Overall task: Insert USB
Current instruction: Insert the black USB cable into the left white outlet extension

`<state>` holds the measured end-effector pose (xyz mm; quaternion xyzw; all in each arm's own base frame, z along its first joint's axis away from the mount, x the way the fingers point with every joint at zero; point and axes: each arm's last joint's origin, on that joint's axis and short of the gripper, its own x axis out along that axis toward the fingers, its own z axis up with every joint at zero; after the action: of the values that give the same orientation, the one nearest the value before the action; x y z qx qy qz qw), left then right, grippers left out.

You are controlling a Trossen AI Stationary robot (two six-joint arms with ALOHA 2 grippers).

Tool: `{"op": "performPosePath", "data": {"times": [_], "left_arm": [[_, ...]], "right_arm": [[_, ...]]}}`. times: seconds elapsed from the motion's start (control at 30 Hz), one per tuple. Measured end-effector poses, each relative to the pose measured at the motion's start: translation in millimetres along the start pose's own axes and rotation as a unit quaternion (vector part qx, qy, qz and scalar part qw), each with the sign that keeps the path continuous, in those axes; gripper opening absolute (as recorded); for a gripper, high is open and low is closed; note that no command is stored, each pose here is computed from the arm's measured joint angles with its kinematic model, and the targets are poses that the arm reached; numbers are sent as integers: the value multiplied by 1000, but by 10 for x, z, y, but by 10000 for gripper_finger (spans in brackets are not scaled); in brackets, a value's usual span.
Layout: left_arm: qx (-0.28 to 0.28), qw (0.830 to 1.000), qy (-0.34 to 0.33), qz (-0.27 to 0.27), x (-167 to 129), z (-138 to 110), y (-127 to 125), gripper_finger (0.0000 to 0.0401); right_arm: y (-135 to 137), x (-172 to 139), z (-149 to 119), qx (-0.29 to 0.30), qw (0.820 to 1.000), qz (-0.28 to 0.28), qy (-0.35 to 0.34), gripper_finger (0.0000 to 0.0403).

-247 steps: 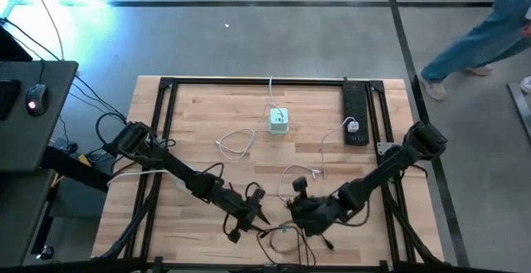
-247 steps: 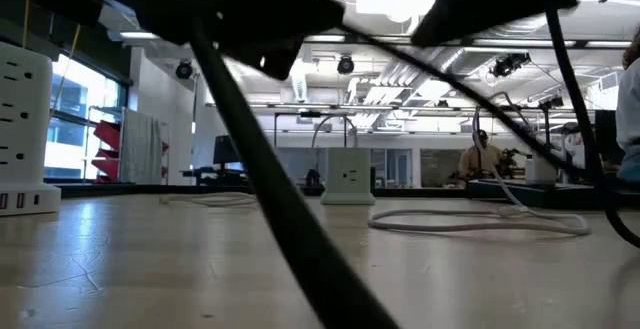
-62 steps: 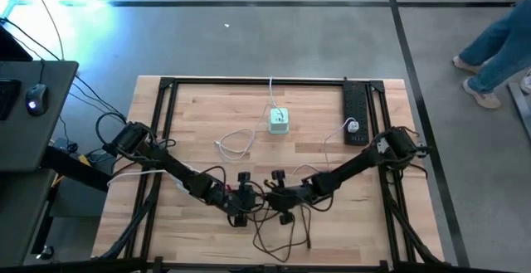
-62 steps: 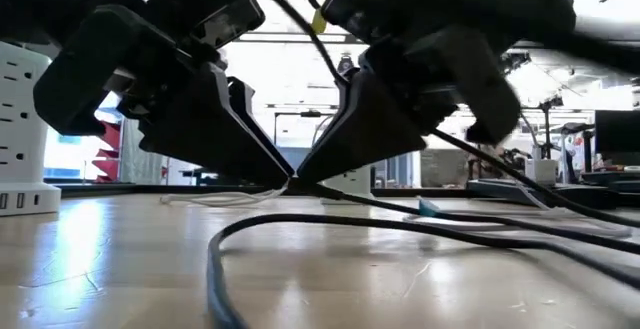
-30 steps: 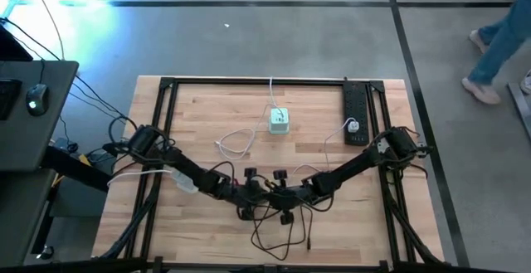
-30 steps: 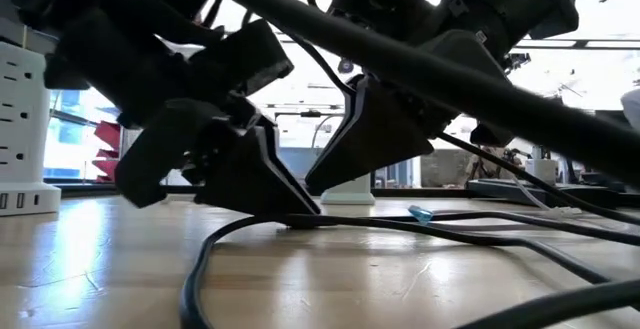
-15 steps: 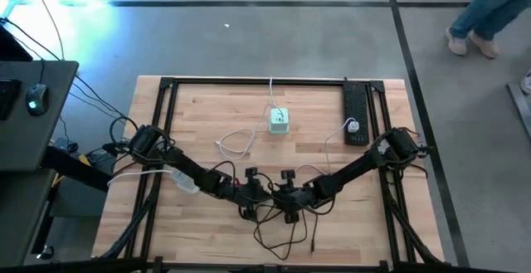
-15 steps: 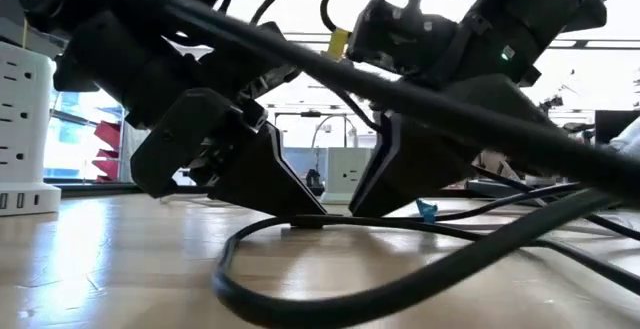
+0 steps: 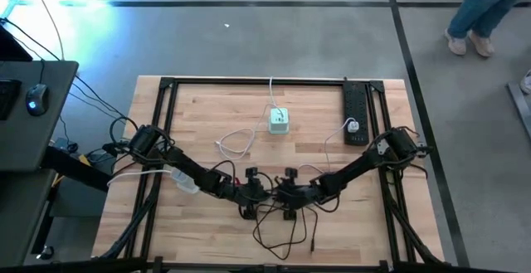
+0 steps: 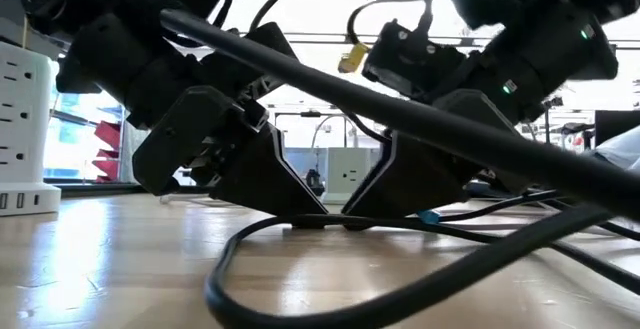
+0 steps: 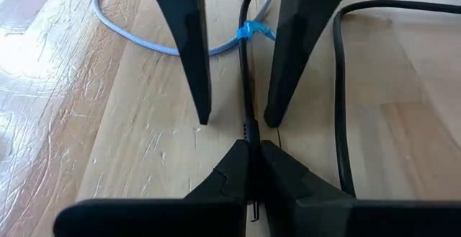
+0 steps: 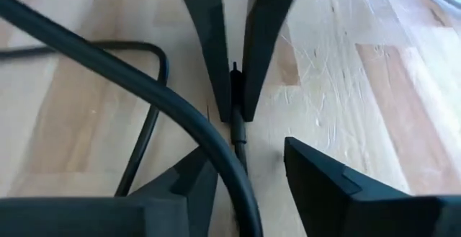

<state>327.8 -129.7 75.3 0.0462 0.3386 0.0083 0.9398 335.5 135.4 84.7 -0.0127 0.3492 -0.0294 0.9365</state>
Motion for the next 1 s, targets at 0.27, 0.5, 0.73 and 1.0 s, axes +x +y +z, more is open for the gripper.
{"op": "performPosePath", "data": {"times": [0.27,0.5,0.73,1.0], "left_arm": [[-9,1000,-21,-7,1,41,-11,0],[-21,1000,-19,-7,0,37,-12,0],[-20,1000,-22,-1,-9,43,-11,10],[19,999,-6,29,-162,72,-65,104]], "right_arm": [[3,55,-73,21,1000,1,-10,86],[8,122,-142,20,1000,-4,-7,84],[19,157,-172,18,1000,-1,-9,19],[17,162,-169,26,1000,3,-10,3]]}}
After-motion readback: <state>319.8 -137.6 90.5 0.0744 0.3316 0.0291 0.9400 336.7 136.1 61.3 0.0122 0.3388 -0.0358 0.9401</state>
